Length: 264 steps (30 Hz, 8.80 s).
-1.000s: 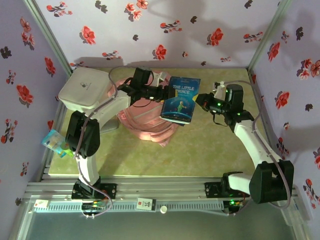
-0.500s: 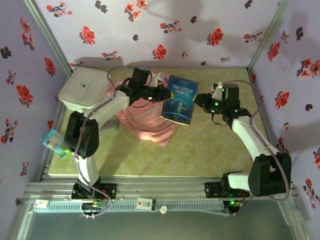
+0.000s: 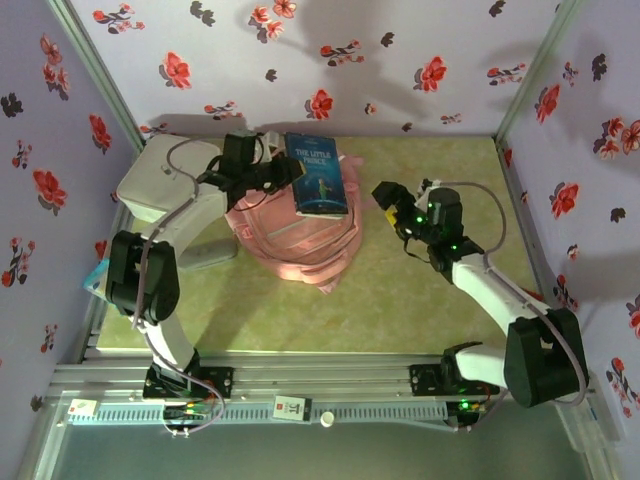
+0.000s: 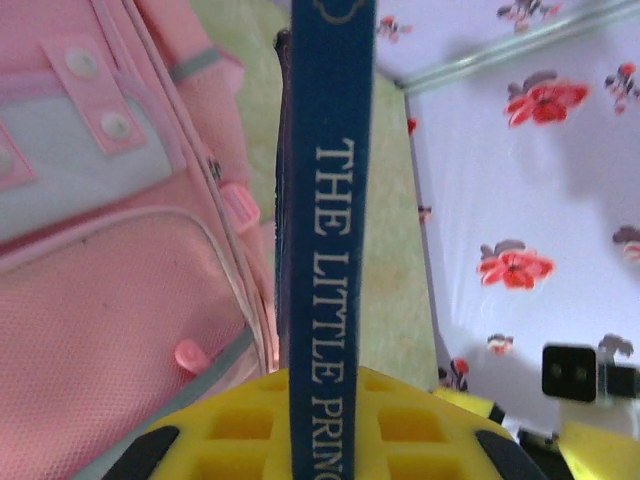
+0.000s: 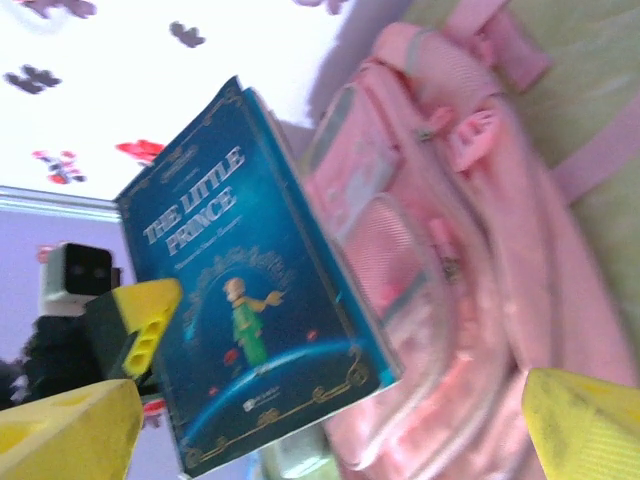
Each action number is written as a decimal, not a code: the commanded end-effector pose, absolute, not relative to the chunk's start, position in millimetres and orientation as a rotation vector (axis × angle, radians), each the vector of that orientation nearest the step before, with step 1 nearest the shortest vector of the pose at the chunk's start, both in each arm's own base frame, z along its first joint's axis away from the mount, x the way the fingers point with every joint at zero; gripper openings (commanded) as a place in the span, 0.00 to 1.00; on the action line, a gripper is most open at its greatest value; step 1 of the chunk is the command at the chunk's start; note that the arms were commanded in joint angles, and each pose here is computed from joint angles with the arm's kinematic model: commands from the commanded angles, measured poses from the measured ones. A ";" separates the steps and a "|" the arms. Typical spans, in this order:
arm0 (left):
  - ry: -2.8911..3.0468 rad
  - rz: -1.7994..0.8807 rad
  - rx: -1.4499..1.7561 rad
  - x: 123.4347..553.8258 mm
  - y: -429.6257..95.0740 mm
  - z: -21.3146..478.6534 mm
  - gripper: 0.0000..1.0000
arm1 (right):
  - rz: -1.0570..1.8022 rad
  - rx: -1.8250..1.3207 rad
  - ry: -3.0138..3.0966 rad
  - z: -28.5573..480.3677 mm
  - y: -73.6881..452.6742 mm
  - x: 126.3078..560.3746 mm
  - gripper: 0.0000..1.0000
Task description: Pack books, pencil case, and school supplies into a backpack
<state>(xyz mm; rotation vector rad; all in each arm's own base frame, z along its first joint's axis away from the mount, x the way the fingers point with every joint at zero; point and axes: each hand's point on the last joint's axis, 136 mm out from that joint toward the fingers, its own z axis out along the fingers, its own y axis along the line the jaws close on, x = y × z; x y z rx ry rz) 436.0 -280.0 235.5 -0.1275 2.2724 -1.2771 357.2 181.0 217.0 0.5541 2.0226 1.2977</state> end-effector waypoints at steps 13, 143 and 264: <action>1.888 -1.422 -0.260 438.9 -268.4 336.9 0.00 | 1.710 0.642 1.743 267.2 267.6 371.0 0.99; 2.298 0.202 0.721 388.3 -297.3 227.5 0.00 | 0.731 0.580 1.877 236.0 97.4 317.7 0.07; 2.577 -0.312 -0.360 394.8 -124.0 102.4 0.63 | 0.610 0.681 2.301 121.1 183.5 334.9 0.72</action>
